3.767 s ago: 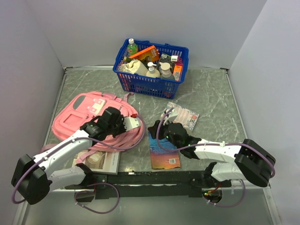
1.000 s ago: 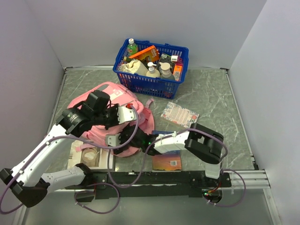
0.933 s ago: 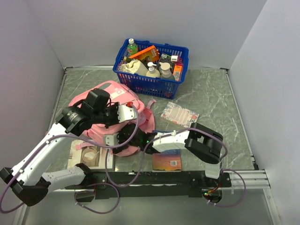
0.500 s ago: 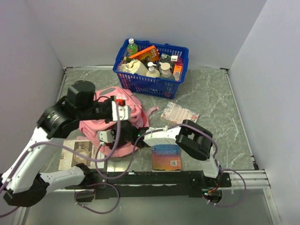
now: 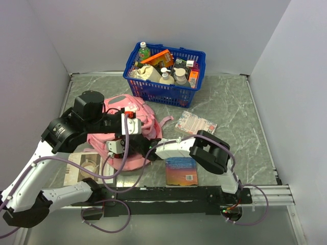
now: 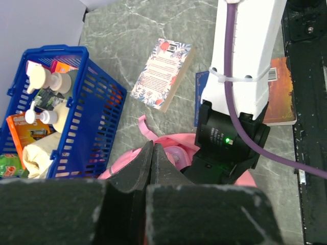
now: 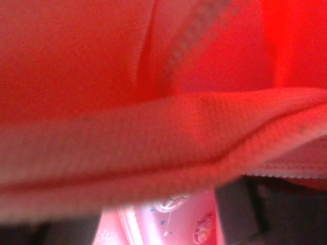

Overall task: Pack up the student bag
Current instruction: Pick up the stationery from the student bag.

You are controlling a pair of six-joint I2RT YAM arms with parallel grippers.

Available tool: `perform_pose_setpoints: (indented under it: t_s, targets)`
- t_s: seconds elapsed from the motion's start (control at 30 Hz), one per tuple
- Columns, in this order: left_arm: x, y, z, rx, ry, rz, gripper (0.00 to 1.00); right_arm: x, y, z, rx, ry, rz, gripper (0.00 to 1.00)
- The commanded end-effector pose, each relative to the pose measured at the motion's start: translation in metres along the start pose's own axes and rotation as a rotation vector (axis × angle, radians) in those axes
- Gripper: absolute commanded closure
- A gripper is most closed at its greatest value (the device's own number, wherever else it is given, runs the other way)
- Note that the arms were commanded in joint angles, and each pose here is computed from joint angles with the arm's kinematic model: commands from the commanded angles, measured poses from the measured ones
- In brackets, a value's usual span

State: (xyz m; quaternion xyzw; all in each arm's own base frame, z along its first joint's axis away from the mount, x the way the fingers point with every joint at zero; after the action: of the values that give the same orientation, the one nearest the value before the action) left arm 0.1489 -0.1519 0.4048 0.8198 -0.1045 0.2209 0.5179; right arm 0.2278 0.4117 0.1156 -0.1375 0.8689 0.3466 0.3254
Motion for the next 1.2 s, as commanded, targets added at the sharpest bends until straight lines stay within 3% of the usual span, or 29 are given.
perform_pose_setpoints:
  t_s: [0.0, 0.1, 0.37, 0.63, 0.87, 1.17]
  targets:
    - [-0.004, 0.005, -0.004, -0.044, 0.014, -0.017, 0.99, 0.019, -0.063, 0.007, 0.258, 0.067, 0.105, 0.53]
    - [-0.006, -0.001, -0.004, -0.028, 0.026, -0.025, 0.99, 0.015, -0.060, -0.001, 0.215, 0.009, 0.143, 0.75]
    - [-0.016, -0.029, 0.004, 0.060, 0.055, -0.060, 0.99, -0.015, -0.036, -0.050, 0.058, -0.208, 0.228, 0.80]
    - [-0.037, -0.081, 0.023, 0.187, 0.050, -0.106, 0.99, -0.015, -0.024, -0.103, -0.005, -0.256, 0.289, 0.78]
    - [-0.027, -0.112, 0.032, 0.251, 0.177, -0.146, 0.99, -0.022, -0.012, -0.132, -0.035, -0.304, 0.236, 0.82]
    - [-0.039, -0.129, 0.037, 0.333, 0.025, -0.215, 0.99, -0.021, 0.005, -0.182, -0.064, -0.286, 0.111, 0.87]
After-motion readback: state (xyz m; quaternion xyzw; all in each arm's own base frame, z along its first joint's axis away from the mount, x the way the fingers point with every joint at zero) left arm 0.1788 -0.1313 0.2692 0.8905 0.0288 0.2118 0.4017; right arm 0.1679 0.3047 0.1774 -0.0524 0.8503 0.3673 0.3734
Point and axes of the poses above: each gripper's point midway between its finger pads, its own z axis out along the fingers, its own x axis along the line the jaws close on, y = z × x, the point moved 9 cm from there along -z, back along the fingers
